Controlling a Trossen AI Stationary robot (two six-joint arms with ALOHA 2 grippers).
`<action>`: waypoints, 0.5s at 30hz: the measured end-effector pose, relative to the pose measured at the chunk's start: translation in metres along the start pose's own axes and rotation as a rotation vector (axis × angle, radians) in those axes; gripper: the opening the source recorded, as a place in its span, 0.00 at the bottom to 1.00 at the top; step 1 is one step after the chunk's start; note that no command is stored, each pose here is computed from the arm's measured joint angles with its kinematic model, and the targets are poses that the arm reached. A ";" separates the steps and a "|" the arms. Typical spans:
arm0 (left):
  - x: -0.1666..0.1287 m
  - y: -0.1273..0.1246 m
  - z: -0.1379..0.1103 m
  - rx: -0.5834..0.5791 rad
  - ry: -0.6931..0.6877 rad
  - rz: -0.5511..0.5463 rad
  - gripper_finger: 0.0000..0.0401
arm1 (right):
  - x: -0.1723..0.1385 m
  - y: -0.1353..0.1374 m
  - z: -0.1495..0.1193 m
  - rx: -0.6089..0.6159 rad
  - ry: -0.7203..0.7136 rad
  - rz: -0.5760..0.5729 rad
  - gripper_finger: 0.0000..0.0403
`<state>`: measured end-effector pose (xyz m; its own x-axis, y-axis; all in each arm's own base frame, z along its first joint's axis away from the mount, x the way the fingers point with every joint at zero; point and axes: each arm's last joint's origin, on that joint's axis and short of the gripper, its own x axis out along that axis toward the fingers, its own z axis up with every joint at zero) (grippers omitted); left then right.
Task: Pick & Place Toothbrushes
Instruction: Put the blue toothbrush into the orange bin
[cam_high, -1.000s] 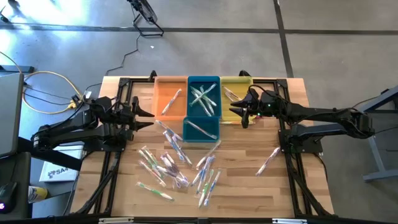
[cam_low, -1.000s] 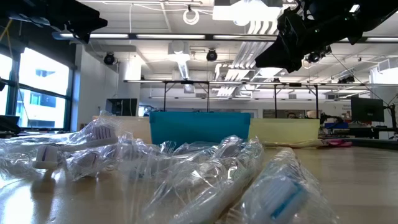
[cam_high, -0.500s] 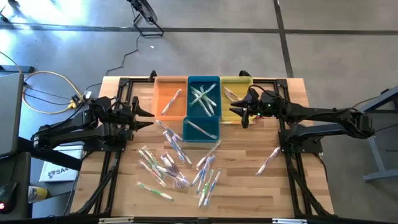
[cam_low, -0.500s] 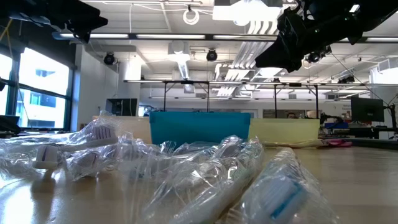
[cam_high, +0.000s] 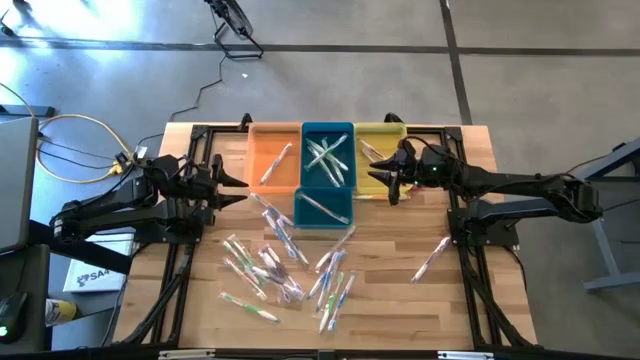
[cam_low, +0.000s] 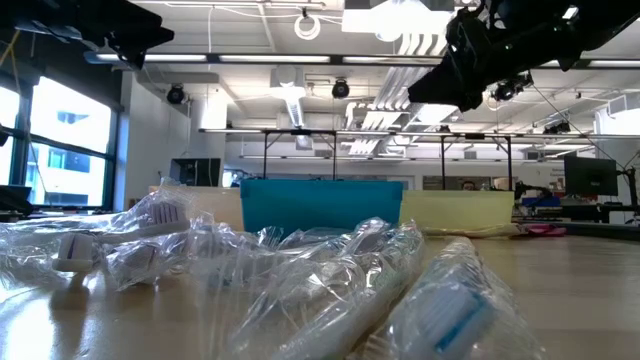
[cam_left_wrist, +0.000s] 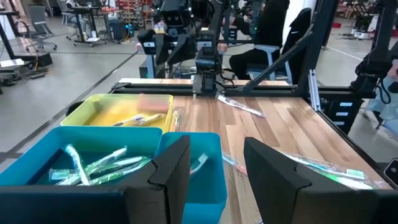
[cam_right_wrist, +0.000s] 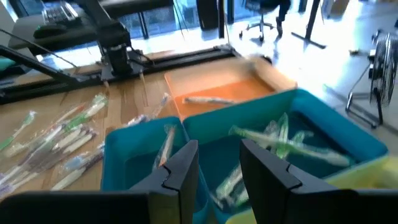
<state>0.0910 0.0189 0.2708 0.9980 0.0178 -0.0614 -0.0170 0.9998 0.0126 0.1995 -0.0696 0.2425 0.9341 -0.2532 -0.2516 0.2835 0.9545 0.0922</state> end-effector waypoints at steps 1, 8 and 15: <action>0.000 0.000 0.000 0.000 0.000 0.000 0.37 | 0.000 0.000 0.002 0.000 -0.017 0.006 0.28; 0.000 0.000 0.000 -0.001 0.001 0.003 0.37 | -0.002 0.014 0.015 -0.028 -0.153 0.215 0.28; 0.000 0.000 0.000 -0.001 0.001 0.003 0.37 | -0.005 0.049 0.029 -0.134 -0.196 0.250 0.28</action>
<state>0.0909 0.0189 0.2708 0.9978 0.0204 -0.0626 -0.0197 0.9997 0.0120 0.2153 -0.0262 0.2761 0.9987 -0.0221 -0.0459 0.0220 0.9998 -0.0029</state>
